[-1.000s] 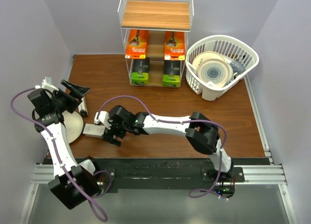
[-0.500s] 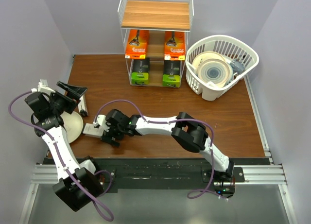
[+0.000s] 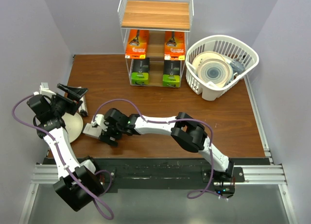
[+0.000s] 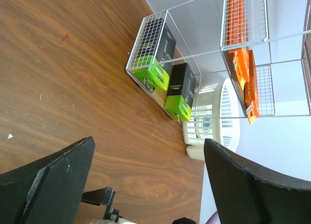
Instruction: Place and organize the shaving razors onto the shelf
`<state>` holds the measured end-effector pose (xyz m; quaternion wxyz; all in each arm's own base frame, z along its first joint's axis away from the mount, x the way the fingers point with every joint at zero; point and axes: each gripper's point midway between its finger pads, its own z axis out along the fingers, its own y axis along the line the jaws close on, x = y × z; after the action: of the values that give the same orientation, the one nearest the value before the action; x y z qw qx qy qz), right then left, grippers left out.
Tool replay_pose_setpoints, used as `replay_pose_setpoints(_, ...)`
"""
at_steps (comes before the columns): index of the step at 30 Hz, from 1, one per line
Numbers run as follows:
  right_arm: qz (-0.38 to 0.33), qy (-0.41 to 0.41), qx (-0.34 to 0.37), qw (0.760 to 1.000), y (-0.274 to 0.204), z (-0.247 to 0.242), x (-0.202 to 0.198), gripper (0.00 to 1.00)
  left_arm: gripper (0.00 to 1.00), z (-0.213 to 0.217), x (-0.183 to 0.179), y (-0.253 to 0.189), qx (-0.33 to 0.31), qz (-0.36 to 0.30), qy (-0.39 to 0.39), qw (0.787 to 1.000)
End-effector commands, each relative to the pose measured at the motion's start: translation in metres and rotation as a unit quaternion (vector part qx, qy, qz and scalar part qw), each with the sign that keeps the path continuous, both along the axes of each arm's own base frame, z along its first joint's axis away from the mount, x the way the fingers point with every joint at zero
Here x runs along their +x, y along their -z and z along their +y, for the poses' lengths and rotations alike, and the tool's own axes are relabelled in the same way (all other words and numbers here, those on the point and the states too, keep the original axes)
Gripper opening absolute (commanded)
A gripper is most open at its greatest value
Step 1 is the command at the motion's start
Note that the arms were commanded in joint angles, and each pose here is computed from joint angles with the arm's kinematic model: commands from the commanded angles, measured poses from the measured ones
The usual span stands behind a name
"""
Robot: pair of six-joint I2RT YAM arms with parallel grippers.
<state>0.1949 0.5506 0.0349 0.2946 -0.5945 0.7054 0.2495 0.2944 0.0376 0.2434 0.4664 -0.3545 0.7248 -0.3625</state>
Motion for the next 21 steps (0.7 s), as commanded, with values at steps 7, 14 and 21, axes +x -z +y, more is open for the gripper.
replay_pose_setpoints(7,-0.004,-0.019,0.034,0.999,-0.018,0.02,0.001,0.57,0.99,0.001,0.002,-0.002,-0.013,-0.017,0.002,1.0)
replay_pose_setpoints(14,-0.018,-0.011,0.034,0.999,-0.039,0.002,0.014,0.5,0.99,0.006,0.009,-0.004,-0.013,-0.029,0.001,1.0)
replay_pose_setpoints(21,-0.011,-0.019,-0.015,1.0,-0.035,-0.065,0.019,0.49,0.87,0.032,0.011,0.025,0.098,0.028,-0.017,0.995)
